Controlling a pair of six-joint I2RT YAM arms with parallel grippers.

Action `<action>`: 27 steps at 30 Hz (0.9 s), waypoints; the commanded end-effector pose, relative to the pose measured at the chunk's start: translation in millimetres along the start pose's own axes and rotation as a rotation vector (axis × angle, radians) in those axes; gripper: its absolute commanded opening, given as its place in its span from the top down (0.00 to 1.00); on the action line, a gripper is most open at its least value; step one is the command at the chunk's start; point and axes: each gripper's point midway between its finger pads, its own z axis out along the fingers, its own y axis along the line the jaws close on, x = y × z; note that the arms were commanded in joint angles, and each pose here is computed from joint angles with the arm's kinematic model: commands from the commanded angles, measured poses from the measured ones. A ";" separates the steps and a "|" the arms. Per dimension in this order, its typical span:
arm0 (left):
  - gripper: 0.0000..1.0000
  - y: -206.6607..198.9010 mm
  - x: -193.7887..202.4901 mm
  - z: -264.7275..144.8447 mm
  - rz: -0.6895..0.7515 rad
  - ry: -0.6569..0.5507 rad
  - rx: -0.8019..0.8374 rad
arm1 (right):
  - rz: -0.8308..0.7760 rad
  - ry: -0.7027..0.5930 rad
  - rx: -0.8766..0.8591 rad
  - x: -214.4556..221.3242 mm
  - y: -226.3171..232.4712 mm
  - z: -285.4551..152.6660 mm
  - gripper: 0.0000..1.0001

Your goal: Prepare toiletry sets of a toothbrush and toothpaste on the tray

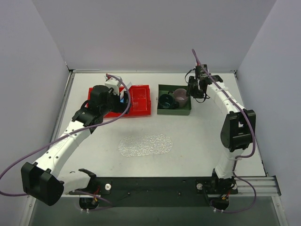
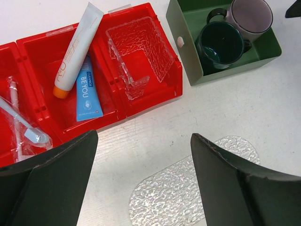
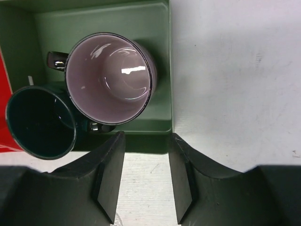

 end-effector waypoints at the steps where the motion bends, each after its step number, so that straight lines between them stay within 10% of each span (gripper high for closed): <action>1: 0.09 -7.0 -10.8 -1.3 0.020 -0.044 0.037 | 0.027 0.023 0.004 -2.3 3.2 8.3 0.63; 27: 0.09 -10.5 -5.5 3.1 0.016 -0.020 0.058 | 0.171 0.039 0.047 0.2 -2.0 59.6 0.74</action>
